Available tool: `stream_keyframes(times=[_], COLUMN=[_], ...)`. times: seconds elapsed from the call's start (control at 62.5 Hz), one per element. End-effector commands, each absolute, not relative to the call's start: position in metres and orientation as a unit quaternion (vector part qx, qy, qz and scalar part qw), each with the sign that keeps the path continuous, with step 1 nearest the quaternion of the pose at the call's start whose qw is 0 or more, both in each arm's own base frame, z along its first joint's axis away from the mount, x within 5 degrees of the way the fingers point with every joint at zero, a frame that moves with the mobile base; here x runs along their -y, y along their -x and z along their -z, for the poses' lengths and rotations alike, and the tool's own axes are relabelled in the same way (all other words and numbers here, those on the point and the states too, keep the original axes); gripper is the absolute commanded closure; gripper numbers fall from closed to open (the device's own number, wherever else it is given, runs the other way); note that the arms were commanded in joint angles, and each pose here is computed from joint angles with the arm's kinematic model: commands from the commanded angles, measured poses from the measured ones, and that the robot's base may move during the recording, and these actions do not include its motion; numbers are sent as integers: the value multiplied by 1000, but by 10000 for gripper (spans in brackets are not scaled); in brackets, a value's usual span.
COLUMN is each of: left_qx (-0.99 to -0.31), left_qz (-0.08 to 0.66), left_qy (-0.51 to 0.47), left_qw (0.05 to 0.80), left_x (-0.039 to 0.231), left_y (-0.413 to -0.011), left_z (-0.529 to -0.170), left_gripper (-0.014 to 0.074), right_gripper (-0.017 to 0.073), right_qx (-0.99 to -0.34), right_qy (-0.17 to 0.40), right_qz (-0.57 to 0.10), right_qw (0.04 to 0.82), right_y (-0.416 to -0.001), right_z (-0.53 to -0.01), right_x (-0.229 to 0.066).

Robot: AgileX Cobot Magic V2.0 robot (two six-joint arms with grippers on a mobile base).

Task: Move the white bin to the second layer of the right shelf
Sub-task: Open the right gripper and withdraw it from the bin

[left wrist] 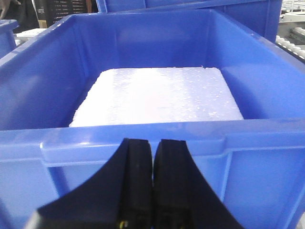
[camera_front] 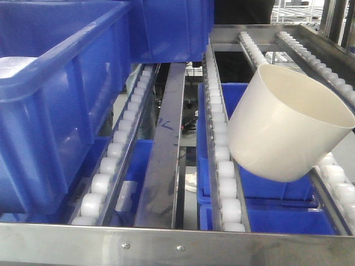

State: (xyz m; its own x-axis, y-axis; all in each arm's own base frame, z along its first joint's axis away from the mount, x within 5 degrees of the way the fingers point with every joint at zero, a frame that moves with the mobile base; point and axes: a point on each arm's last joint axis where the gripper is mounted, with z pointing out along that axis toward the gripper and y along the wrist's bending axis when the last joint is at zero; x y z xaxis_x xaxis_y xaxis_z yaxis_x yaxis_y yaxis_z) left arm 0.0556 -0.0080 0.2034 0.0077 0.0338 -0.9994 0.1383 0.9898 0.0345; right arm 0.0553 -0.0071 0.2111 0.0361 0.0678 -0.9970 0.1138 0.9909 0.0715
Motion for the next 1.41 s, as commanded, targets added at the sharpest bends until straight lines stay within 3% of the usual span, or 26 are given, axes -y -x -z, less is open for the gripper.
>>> stream_keyframes(times=[0.0, 1.391], left_qx=[-682, -682], left_qz=[40, 40], left_qy=[-55, -55], left_qw=[728, 728], left_x=[8, 8], left_y=[-56, -56], left_z=[-199, -199], left_gripper=[509, 509], right_gripper=[511, 511], right_qx=[-647, -641], right_qy=[-39, -34], right_qz=[24, 38], right_qw=[761, 766], right_y=[-54, -53], right_z=[-215, -217], right_x=[4, 5])
